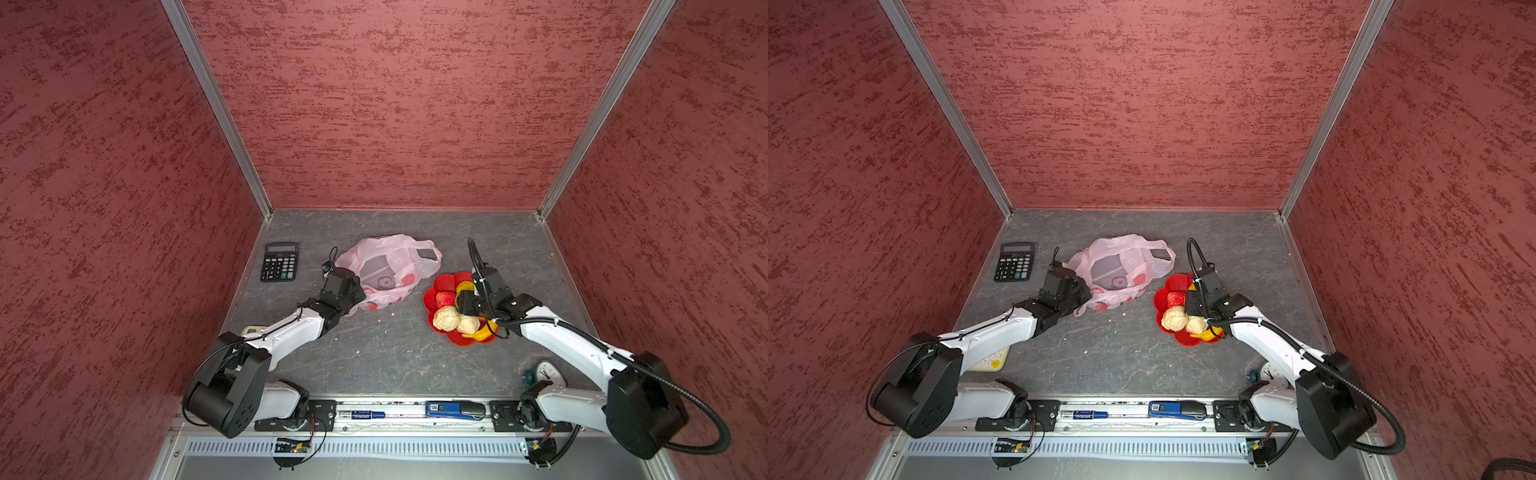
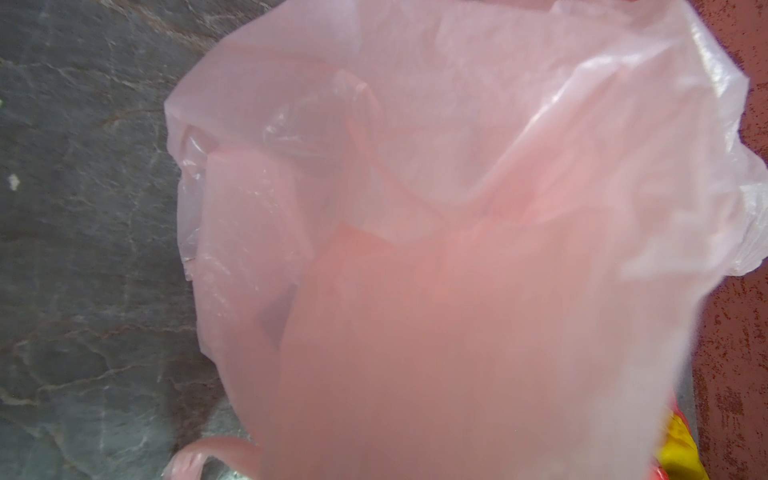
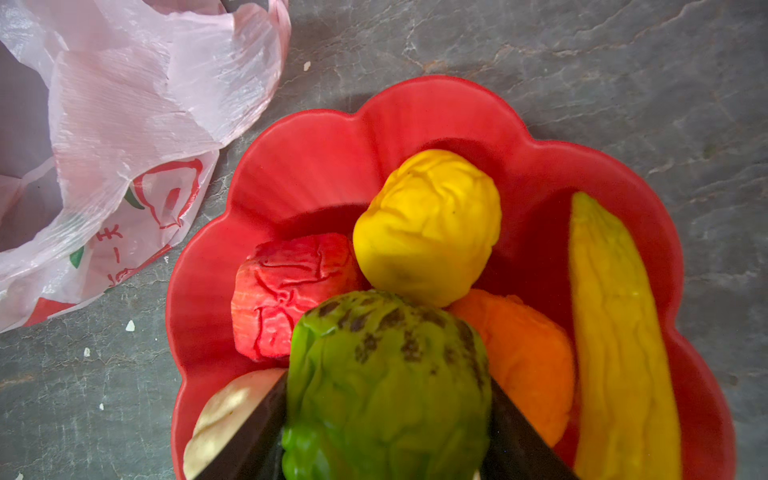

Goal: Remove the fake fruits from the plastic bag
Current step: 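Lower the green bumpy fruit onto the red plate and open the right gripper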

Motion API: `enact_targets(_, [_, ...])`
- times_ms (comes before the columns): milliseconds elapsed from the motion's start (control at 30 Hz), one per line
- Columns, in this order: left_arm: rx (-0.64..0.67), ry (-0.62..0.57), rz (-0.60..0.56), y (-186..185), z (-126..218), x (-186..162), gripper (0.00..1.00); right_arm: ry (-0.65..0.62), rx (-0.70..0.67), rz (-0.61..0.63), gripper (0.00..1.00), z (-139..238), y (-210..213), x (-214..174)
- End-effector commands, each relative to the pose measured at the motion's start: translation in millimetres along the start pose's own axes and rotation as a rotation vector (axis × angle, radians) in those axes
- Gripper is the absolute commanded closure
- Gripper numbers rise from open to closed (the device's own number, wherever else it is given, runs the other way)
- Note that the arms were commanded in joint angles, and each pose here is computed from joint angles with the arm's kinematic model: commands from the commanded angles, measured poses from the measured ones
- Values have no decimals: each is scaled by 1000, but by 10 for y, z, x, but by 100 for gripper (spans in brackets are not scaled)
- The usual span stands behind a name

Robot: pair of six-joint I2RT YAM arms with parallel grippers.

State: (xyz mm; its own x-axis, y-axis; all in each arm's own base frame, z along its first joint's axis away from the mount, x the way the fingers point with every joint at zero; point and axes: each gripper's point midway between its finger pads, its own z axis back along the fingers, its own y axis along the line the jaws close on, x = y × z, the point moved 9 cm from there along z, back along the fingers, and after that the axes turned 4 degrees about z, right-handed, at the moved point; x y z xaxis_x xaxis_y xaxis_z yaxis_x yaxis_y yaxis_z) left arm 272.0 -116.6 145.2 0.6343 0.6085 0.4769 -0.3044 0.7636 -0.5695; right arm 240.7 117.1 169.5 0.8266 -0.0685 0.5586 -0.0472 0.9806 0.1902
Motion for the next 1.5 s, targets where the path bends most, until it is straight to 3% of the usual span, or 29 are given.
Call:
enact_targets(0, [-12, 2, -13, -27, 15, 1, 99, -17, -16, -21, 49, -19, -34, 4])
enact_targets(167, [-14, 0, -15, -34, 17, 7, 99, -20, -18, -21, 42, -19, -35, 7])
enact_targets(1267, [-10, 4, -13, -11, 2, -8, 99, -57, -18, -30, 19, 38, -21, 75])
enact_targets(1300, [-8, 5, -12, -8, 0, -9, 99, -58, -19, -30, 11, 45, -22, 81])
enact_targets(1467, [-10, 5, -11, -13, -11, -7, 99, -80, -20, -24, 8, 115, -15, 129])
